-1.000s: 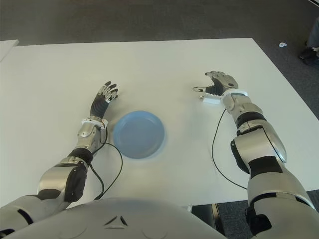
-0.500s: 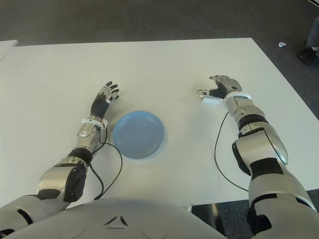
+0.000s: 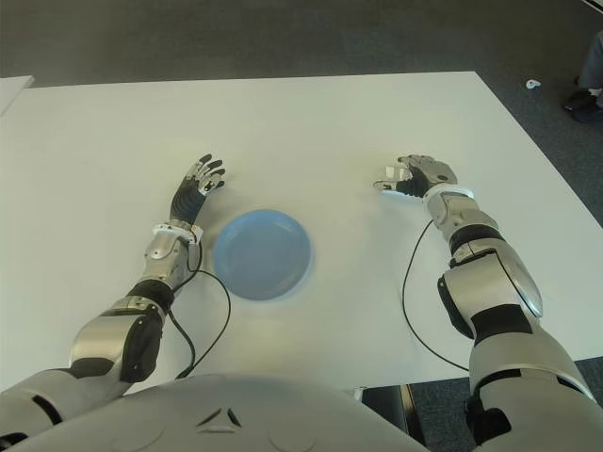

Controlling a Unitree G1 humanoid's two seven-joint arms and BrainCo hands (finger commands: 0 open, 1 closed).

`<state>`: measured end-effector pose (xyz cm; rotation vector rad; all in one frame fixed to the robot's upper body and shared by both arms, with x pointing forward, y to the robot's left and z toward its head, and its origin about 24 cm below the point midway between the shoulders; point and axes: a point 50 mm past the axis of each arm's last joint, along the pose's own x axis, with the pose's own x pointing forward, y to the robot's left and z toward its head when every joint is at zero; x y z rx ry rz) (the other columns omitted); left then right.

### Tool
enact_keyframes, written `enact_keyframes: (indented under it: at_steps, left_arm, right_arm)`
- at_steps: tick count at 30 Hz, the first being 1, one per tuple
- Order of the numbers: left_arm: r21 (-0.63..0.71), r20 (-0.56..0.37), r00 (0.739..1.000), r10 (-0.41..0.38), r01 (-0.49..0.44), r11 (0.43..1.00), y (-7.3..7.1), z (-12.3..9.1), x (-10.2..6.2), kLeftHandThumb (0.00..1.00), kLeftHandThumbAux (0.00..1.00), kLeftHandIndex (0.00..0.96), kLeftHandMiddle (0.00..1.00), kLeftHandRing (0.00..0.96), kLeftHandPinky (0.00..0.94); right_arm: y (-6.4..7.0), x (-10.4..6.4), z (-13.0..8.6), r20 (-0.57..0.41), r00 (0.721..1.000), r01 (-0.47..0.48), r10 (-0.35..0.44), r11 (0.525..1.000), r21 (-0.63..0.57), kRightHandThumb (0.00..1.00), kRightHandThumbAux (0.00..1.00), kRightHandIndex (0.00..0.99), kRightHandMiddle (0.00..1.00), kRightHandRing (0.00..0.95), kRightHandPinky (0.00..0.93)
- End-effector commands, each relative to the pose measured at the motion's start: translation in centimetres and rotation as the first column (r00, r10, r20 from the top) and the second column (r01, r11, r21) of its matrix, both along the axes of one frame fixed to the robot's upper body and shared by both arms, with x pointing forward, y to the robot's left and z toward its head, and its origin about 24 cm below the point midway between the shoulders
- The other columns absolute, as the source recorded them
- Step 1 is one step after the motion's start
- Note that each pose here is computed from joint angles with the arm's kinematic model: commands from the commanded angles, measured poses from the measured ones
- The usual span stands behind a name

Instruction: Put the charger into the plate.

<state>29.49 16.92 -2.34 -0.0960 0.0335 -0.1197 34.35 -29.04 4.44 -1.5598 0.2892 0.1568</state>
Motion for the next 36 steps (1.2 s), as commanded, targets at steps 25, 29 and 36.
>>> enact_keyframes:
  at_steps: [25, 29, 36]
  left_arm:
    - [-0.028, -0.071, 0.997, -0.009, 0.007, 1.0, 1.0, -1.2, -1.0, 0.033, 0.533, 0.125, 0.172, 0.177, 0.206]
    - [-0.037, -0.075, 0.997, -0.01, 0.008, 0.999, 1.0, -1.2, -1.0, 0.035, 0.532, 0.121, 0.167, 0.173, 0.202]
    - [-0.048, -0.076, 0.997, -0.01, 0.006, 0.999, 1.1, -1.2, -1.0, 0.039, 0.527, 0.128, 0.178, 0.184, 0.219]
  right_arm:
    - [0.6, -1.8, -3.5, -0.162, 0.987, -0.01, 0.002, 0.999, -0.046, 0.415, 0.203, 0.0, 0.0, 0.0, 0.0]
    - [0.7, -2.0, -3.7, -0.175, 0.985, -0.017, 0.008, 0.999, -0.052, 0.412, 0.204, 0.0, 0.0, 0.0, 0.0]
    - [0.8, -2.3, -4.3, -0.202, 0.979, -0.028, 0.016, 0.998, -0.057, 0.406, 0.213, 0.0, 0.0, 0.0, 0.0]
